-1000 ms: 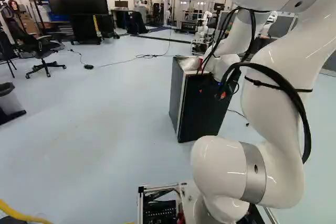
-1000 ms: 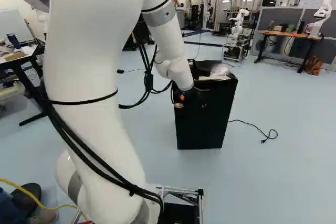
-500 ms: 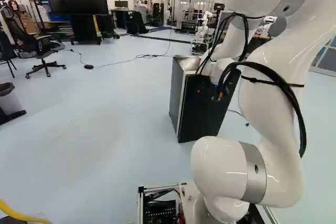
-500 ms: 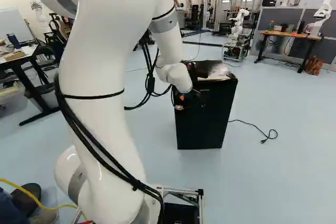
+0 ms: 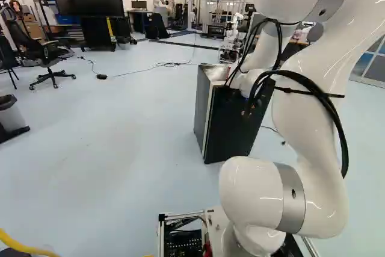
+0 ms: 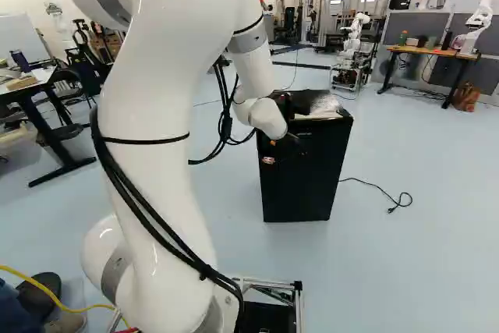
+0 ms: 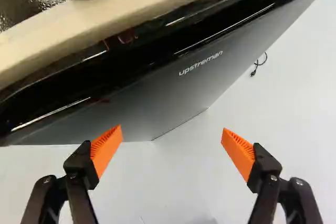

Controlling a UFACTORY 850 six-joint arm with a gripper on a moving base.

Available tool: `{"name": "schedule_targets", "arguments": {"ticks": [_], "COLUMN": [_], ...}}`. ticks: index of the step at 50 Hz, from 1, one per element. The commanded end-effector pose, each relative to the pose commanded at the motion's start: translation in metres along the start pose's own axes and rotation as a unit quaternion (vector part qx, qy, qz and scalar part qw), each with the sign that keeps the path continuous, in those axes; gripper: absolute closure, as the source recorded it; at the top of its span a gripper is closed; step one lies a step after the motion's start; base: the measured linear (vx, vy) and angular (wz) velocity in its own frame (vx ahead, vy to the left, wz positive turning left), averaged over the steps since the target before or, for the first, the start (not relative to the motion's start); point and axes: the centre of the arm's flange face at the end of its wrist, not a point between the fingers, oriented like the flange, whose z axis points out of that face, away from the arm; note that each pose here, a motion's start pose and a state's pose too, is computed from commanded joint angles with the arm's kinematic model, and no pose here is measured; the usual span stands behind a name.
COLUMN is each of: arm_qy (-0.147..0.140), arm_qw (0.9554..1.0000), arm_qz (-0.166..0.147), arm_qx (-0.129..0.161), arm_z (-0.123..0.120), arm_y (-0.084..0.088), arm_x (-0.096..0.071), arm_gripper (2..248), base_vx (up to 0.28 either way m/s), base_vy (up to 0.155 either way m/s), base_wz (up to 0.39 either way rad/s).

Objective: Grab a drink from the fridge

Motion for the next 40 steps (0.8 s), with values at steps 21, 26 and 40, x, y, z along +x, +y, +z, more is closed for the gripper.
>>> {"name": "schedule_targets", "arguments": {"ticks": [21, 26, 40], "arm_qy": [0.034, 0.035, 0.034], "arm_qw": [0.9994, 0.9994, 0.9994], "arm_qz": [-0.001, -0.002, -0.006], "arm_qx": [0.001, 0.002, 0.005], "arm_z": [-0.0005, -0.0011, -0.0030], "arm_y": [-0.0010, -0.0025, -0.0084], "arm_x": [0.0058, 0.0053, 0.0031], "arm_gripper": [3, 3, 3], "base_vx": [0.000, 0.000, 0.000], "base_vy": [0.000, 0.000, 0.000], "base_wz": [0.000, 0.000, 0.000]}}
